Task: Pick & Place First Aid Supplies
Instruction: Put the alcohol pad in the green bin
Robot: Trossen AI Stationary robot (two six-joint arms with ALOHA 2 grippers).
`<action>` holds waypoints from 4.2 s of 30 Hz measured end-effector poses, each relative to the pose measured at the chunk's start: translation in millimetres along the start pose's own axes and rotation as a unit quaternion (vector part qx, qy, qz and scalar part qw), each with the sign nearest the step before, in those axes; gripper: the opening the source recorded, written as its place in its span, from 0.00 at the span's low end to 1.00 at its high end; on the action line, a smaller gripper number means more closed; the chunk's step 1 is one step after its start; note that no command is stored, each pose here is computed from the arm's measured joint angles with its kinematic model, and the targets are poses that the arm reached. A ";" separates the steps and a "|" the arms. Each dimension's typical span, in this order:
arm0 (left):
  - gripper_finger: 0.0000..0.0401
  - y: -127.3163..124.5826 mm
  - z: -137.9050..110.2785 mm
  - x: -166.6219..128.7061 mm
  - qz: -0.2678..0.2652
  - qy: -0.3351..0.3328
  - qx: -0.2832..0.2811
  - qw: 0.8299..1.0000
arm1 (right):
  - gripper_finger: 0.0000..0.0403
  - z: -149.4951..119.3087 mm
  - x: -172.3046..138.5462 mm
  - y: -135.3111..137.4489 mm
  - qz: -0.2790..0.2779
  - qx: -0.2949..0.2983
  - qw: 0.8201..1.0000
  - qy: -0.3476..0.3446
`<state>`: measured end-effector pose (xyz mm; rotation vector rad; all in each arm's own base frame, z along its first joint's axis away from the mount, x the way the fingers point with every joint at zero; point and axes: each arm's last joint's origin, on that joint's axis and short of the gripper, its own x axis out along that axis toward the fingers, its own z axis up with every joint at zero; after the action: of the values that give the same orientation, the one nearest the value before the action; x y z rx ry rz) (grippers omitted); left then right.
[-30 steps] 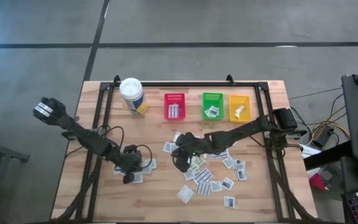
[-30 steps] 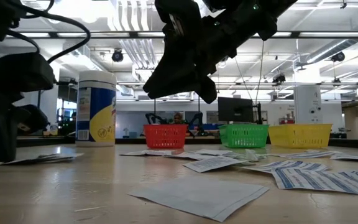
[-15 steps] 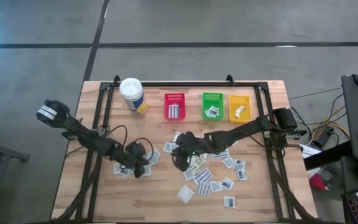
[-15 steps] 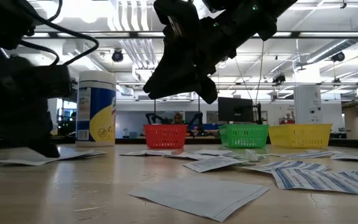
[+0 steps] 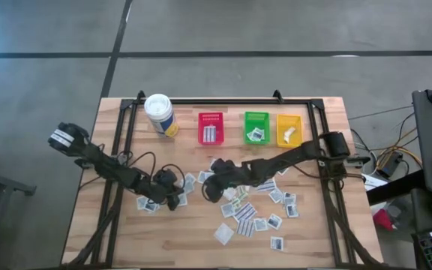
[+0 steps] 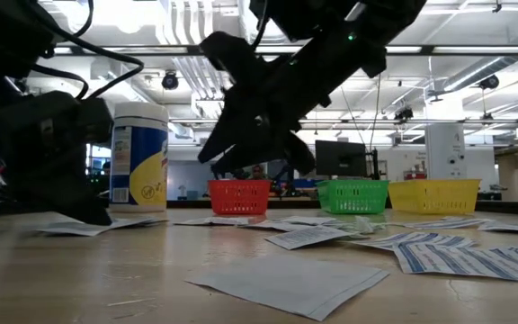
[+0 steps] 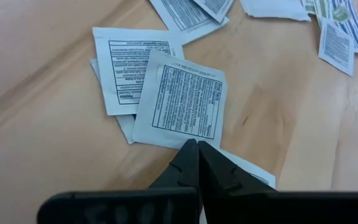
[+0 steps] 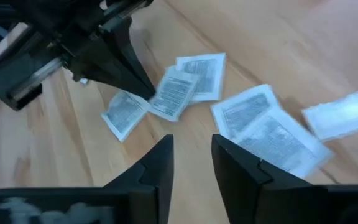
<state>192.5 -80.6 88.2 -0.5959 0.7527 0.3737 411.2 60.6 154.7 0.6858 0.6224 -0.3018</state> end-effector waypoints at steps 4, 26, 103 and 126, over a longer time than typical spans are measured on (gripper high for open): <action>0.00 -1.0 1.0 -0.4 -0.004 -0.005 0.006 1.000 | 0.32 1.7 10.5 4.6 0.003 0.014 1.000 -0.003; 0.00 -3.8 3.4 -0.5 -0.011 -0.026 0.105 0.994 | 0.38 2.0 50.2 3.7 -0.011 0.061 0.998 0.005; 0.00 -21.2 23.0 -13.7 -0.078 -0.095 0.181 0.976 | 0.02 2.5 49.9 -3.6 -0.009 -0.010 0.999 0.029; 0.00 1.3 75.3 -50.8 -0.048 -0.180 0.139 0.973 | 0.02 26.4 -42.9 -43.3 -0.070 -0.077 0.994 -0.010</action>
<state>197.0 -38.0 168.2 -0.2861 0.4140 0.2708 369.6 13.4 176.0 0.4904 0.6680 -0.3864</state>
